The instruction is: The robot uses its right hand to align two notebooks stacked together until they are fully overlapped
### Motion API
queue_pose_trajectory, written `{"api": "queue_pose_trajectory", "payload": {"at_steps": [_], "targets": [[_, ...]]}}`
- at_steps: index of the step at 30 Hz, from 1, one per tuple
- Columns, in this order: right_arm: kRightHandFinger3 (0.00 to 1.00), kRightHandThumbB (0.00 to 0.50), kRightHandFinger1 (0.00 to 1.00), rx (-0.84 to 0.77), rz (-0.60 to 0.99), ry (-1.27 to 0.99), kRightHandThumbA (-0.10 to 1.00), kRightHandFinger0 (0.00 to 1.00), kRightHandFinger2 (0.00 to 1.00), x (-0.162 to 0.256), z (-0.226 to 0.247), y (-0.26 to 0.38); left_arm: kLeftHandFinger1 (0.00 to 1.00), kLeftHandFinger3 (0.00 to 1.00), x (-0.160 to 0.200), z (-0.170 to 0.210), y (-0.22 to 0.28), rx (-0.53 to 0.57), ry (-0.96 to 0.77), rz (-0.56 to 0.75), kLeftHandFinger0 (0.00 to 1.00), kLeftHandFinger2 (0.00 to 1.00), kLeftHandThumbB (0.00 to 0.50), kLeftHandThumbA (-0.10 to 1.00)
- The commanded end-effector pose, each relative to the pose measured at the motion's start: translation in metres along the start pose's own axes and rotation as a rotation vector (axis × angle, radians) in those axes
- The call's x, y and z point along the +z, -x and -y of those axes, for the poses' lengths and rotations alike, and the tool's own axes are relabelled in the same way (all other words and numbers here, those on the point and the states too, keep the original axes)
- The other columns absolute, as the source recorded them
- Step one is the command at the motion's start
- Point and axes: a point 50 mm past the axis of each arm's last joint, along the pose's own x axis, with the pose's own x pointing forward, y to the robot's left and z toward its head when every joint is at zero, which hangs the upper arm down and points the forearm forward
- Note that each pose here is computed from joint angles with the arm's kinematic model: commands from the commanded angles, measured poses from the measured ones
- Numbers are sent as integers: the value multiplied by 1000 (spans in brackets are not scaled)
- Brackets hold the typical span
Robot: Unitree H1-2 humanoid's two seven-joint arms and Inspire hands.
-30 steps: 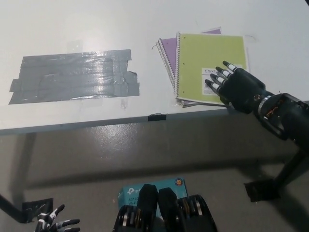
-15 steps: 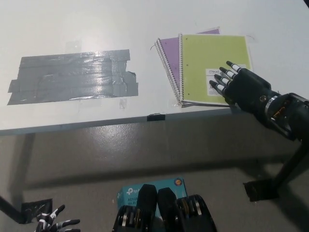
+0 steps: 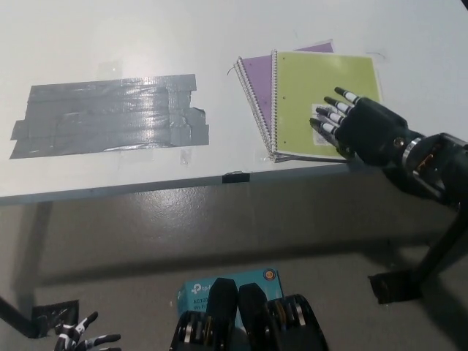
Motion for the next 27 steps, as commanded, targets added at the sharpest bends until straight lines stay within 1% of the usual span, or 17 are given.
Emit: {"api": "queue_pose_trajectory", "payload": {"at_steps": [1, 2, 3, 5, 7, 8, 10, 11, 13, 14, 15, 16, 18, 20, 22, 23, 27], "targets": [[1000, 270, 1000, -125, -80, 95, 1000, 1000, 1000, -65, 52, 3, 637, 1000, 6, -6, 9, 8, -32, 26, 558, 680, 500, 1000], [1000, 266, 1000, -125, -79, 95, 1000, 1000, 1000, -65, 52, 3, 635, 1000, 6, -6, 9, 8, -32, 26, 555, 680, 500, 1000], [1000, 275, 1000, -130, -102, 89, 1000, 1000, 1000, -76, 62, 6, 637, 1000, 5, -7, 10, 10, -32, 26, 563, 675, 500, 1000], [1000, 254, 1000, -159, -101, 96, 1000, 1000, 1000, -86, 71, 8, 642, 1000, 4, -8, 11, 7, -25, 23, 575, 674, 500, 1000], [1000, 256, 1000, -170, -105, 102, 1000, 1000, 1000, -93, 81, 8, 640, 1000, 1, -8, 11, 10, -21, 20, 581, 670, 500, 1000], [1000, 232, 1000, -178, -116, 90, 1000, 1000, 1000, -98, 92, 8, 616, 1000, 0, -8, 13, 19, -25, 20, 558, 640, 500, 1000], [1000, 229, 1000, -217, -121, 62, 1000, 1000, 1000, -99, 98, 5, 601, 1000, -2, -8, 15, 18, -15, 16, 524, 638, 500, 1000], [1000, 216, 1000, -216, -156, 26, 1000, 1000, 1000, -99, 107, 2, 612, 1000, -3, -8, 16, 19, -13, 16, 542, 645, 500, 1000], [1000, 222, 1000, -245, -187, -35, 1000, 1000, 1000, -96, 110, -3, 609, 1000, -4, -8, 18, 22, -16, 14, 558, 634, 500, 1000], [1000, 235, 1000, -274, -266, -187, 1000, 1000, 1000, -88, 114, -10, 611, 1000, -5, -8, 18, 22, -15, 12, 562, 628, 500, 1000], [1000, 227, 1000, -283, -298, -251, 1000, 1000, 1000, -85, 115, -12, 599, 1000, -5, -8, 18, 23, -17, 12, 532, 630, 500, 1000], [1000, 237, 1000, -294, -361, -358, 1000, 1000, 1000, -77, 116, -17, 614, 1000, -5, -8, 18, 25, -13, 10, 558, 629, 500, 1000], [1000, 264, 1000, -313, -444, -485, 1000, 1000, 1000, -63, 113, -24, 635, 1000, -5, -8, 18, 22, -12, 11, 601, 645, 500, 1000], [1000, 287, 1000, -300, -503, -626, 1000, 1000, 1000, -50, 108, -27, 638, 1000, -8, -4, 20, 15, -9, 6, 608, 648, 500, 1000], [1000, 318, 1000, -267, -578, -820, 1000, 1000, 1000, -29, 100, -33, 639, 1000, -10, -3, 20, 16, -6, 7, 612, 643, 500, 1000], [1000, 342, 1000, -252, -600, -844, 1000, 1000, 1000, -24, 98, -34, 649, 1000, -10, -3, 20, 15, -2, 7, 633, 649, 500, 1000], [1000, 363, 1000, -229, -715, -1011, 1000, 1000, 1000, -6, 89, -38, 659, 1000, -9, -2, 19, 18, -1, 2, 656, 664, 500, 1000]]}}
